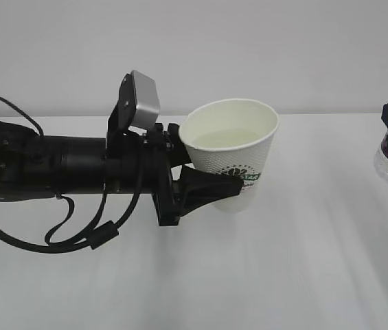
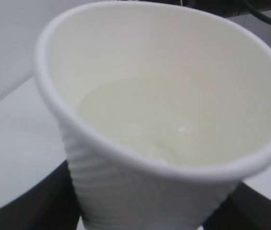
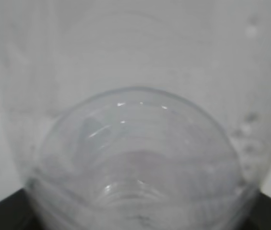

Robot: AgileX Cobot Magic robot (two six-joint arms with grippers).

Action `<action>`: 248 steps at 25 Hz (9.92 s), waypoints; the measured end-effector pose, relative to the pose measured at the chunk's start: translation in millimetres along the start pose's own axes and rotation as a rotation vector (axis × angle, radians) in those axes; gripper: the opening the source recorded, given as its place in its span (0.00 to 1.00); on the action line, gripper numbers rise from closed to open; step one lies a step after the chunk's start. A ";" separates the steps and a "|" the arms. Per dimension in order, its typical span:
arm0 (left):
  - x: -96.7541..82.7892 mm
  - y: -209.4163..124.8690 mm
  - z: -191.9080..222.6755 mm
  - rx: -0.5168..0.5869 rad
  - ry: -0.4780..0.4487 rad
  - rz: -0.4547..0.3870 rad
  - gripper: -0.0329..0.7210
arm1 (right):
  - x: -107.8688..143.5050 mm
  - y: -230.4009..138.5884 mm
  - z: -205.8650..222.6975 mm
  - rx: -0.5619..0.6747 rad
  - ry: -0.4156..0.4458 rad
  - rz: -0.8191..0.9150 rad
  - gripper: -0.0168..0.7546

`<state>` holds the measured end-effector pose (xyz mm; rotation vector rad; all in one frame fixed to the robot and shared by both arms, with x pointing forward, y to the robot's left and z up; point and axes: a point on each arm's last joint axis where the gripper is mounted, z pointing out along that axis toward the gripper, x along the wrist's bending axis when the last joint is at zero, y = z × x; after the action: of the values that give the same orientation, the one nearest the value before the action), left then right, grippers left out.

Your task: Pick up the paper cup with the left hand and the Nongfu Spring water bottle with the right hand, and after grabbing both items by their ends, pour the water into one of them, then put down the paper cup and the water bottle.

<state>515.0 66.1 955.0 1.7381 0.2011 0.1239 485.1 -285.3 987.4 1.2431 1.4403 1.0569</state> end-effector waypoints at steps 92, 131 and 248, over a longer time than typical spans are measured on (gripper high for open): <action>130.0 -48.8 -193.7 -0.005 0.975 -0.221 0.68 | 2.2 -6.9 5.0 0.019 0.017 -0.018 0.67; 146.8 -133.7 -198.0 -0.064 1.217 -0.349 0.68 | 2.9 -6.8 5.0 0.018 0.024 -0.014 0.67; 44.1 -48.4 -212.1 -0.148 1.063 -0.155 0.82 | 12.2 -71.2 121.2 0.151 0.027 0.025 0.67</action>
<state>513.6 287.8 943.5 1.3510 1.0635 0.9216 589.3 -277.3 892.5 1.3620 1.5525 0.9997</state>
